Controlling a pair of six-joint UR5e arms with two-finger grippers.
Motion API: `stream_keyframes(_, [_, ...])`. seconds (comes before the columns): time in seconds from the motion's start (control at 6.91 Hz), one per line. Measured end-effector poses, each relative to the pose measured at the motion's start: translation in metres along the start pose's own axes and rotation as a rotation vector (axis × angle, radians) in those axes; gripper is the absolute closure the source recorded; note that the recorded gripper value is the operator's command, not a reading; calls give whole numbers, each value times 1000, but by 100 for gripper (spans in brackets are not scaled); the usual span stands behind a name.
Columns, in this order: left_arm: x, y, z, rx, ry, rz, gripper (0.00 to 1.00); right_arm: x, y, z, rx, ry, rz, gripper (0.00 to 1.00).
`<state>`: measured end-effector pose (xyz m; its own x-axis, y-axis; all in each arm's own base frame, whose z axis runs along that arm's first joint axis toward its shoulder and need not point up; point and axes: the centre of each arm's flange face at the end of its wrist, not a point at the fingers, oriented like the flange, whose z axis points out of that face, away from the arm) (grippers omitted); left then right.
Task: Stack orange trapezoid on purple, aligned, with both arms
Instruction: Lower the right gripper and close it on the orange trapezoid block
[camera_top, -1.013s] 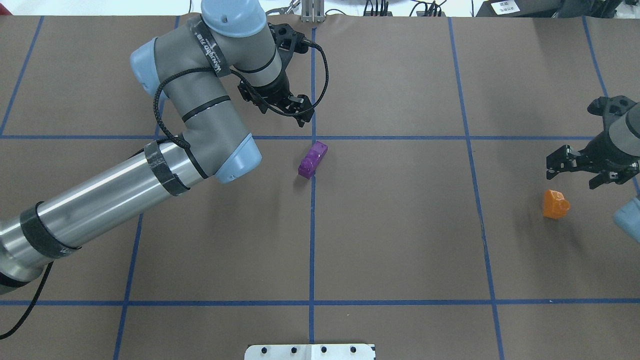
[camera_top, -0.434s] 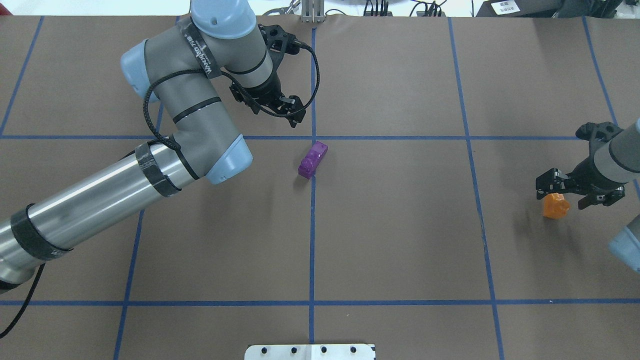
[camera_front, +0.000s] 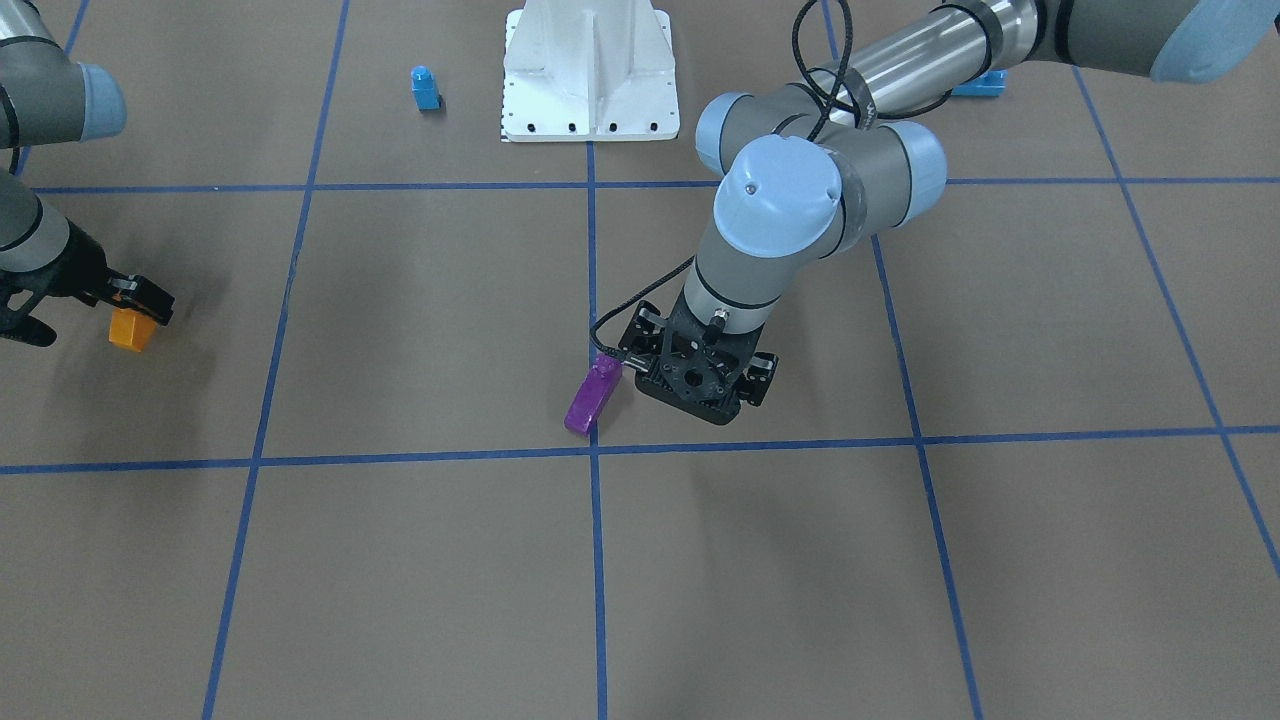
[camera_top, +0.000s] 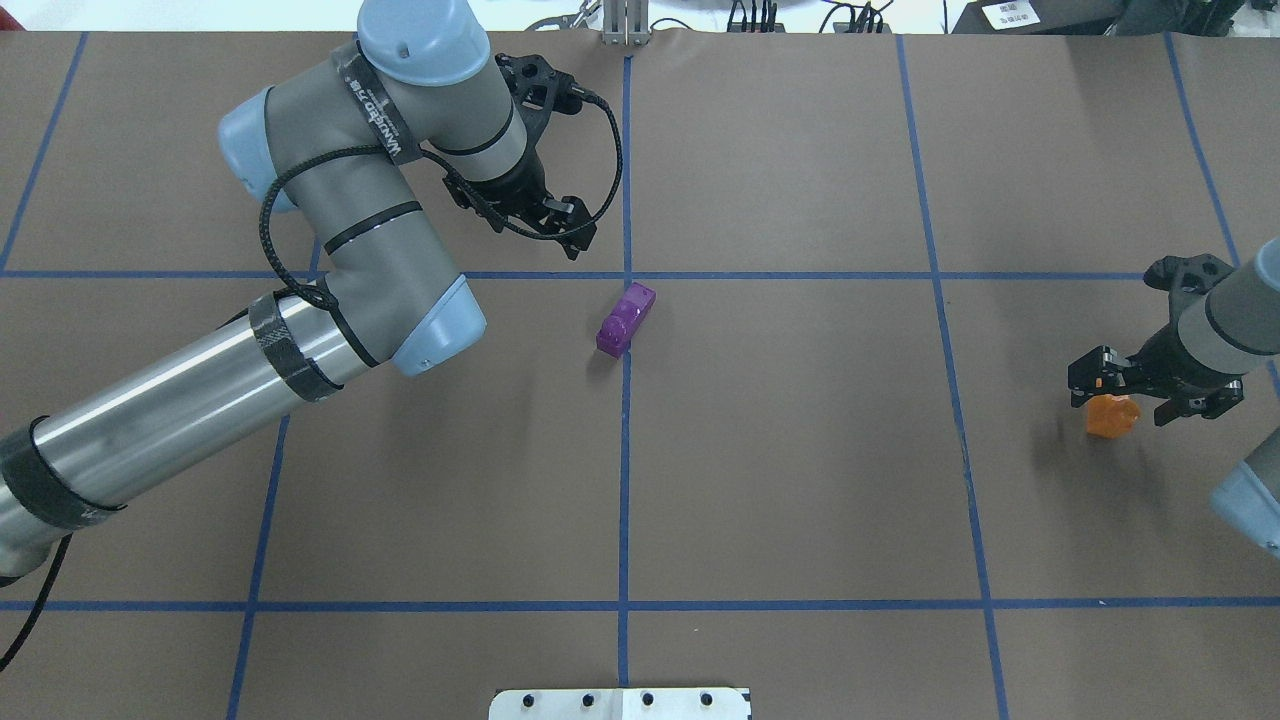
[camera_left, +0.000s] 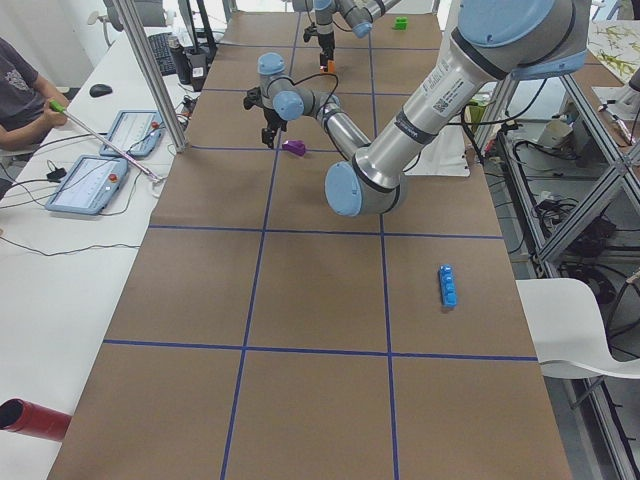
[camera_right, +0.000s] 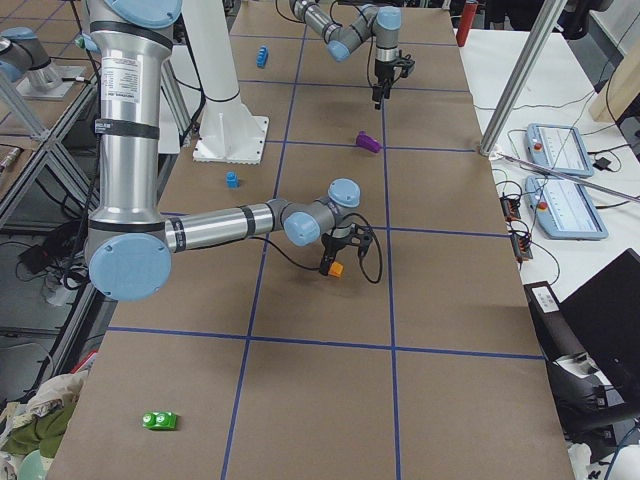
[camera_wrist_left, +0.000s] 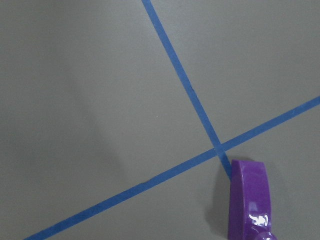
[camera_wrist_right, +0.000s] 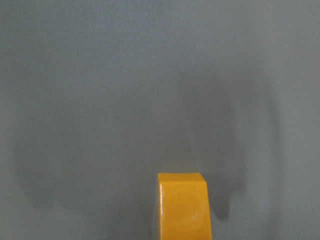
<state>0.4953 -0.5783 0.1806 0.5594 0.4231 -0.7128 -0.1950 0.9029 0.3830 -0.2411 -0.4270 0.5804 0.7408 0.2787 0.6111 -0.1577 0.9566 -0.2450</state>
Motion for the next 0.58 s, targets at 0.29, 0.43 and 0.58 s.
stream_keyframes(0.29, [0,1,-2,2,2,2,0,2,1,2,-4,4,2,38])
stream_keyframes(0.43, [0,1,-2,3,2,2,0,2,1,2,-6,4,2,37])
stream_keyframes(0.58, [0,1,-2,3,1,2,0,2,2,2,-9,3,2,37])
